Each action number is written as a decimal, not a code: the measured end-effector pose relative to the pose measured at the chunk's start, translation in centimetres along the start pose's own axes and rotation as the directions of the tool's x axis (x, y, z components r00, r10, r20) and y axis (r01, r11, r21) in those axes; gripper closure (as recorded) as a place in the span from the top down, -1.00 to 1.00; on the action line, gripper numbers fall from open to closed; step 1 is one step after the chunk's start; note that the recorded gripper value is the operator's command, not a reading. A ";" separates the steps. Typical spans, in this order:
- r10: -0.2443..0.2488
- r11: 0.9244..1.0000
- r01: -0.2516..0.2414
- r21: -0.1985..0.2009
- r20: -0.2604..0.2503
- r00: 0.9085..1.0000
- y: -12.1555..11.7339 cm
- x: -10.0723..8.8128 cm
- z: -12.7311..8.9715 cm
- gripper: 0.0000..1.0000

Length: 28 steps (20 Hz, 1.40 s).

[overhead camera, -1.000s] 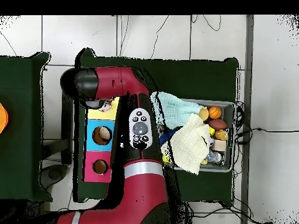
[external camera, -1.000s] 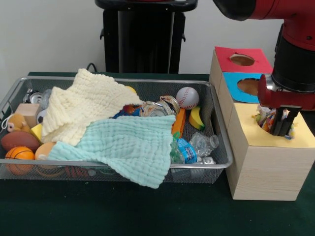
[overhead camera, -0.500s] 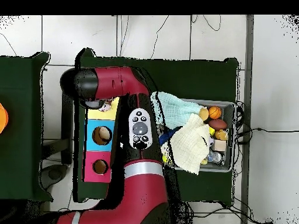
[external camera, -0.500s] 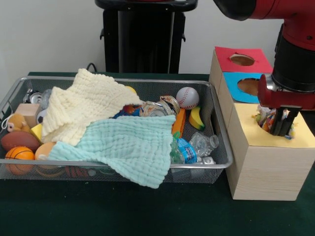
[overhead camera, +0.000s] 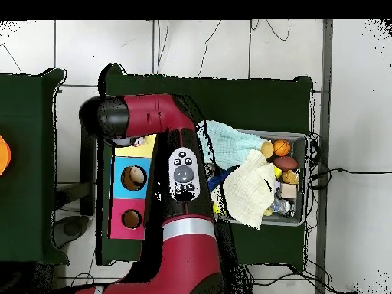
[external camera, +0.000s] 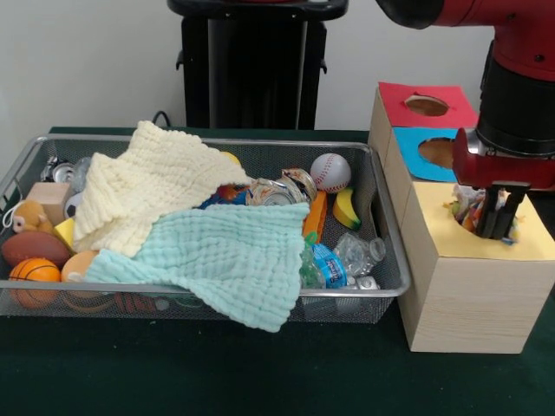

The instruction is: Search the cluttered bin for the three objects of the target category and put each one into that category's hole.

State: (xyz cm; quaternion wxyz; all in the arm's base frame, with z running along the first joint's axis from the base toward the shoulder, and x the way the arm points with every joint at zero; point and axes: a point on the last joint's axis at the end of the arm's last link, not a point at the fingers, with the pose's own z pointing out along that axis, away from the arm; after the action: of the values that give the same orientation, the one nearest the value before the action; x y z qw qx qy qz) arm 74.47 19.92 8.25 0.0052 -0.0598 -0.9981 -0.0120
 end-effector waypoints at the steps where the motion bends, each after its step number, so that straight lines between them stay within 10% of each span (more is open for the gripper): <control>1: -0.001 1.000 0.001 -0.001 0.003 1.000 0.0 0.2 0.0 -1.00; 20: -0.008 1.000 0.008 -0.010 0.033 0.999 0.0 2.2 0.9 -1.00; 28: -0.015 1.000 0.016 -0.011 0.053 0.998 0.5 2.7 5.3 -1.00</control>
State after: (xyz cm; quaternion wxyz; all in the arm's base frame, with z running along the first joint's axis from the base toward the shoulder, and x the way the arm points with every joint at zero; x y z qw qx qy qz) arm 71.80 20.84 2.97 -0.0214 -0.0523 -0.9983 -0.0161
